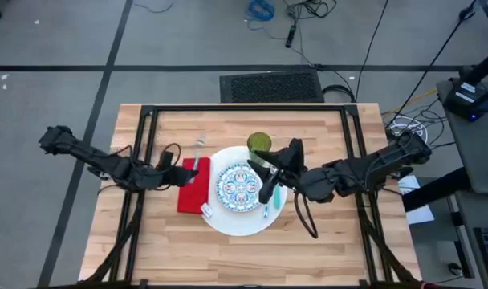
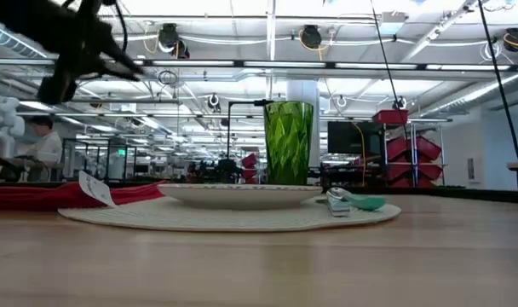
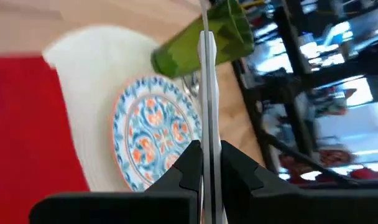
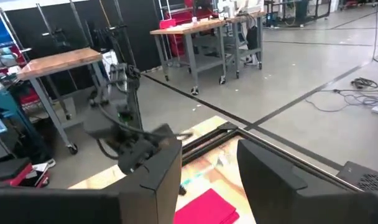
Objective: Set table place
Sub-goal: Put the white fork on the red napkin on the white table placemat
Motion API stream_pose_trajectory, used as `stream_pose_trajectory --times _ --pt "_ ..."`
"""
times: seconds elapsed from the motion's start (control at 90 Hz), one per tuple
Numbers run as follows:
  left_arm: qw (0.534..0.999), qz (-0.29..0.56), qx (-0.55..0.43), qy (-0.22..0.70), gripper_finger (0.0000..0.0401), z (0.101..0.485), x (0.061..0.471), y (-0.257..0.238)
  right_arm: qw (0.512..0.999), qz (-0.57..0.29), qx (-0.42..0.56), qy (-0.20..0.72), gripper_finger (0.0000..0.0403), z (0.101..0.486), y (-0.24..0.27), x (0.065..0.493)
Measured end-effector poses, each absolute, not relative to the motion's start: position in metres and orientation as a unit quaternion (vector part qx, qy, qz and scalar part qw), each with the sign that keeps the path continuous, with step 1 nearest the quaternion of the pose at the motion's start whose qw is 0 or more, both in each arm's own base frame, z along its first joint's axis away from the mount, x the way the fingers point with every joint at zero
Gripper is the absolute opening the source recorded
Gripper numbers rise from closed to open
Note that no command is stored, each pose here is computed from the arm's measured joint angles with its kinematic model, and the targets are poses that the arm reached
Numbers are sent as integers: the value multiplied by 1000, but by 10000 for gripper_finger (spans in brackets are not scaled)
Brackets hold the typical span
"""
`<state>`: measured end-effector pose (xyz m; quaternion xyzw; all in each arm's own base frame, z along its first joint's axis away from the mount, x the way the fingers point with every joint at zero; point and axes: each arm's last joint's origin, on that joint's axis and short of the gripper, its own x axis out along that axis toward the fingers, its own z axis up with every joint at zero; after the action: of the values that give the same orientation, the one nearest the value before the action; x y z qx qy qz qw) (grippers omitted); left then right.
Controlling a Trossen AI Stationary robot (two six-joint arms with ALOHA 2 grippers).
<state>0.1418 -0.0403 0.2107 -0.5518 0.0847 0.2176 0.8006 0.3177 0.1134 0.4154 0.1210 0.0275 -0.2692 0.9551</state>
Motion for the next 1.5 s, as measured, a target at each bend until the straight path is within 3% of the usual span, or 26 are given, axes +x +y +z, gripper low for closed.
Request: stream_pose_trajectory --times 0.4,0.778,0.933,1.1,1.289,1.5 --pt "747 216 -627 50 13 169 130 -40 953 -269 132 34 141 413 114 317" --pt "810 240 -518 139 13 151 119 -45 951 -272 140 40 141 410 114 316" --pt "768 265 -570 119 13 149 117 -44 951 -273 140 40 141 410 114 316" --pt "755 259 -586 140 13 146 117 -47 951 -274 140 39 141 411 113 316" --pt "682 252 -668 160 13 142 119 -55 951 -274 140 39 141 410 113 316" --pt "643 274 -694 173 13 134 118 -61 951 -275 139 40 141 410 113 316"
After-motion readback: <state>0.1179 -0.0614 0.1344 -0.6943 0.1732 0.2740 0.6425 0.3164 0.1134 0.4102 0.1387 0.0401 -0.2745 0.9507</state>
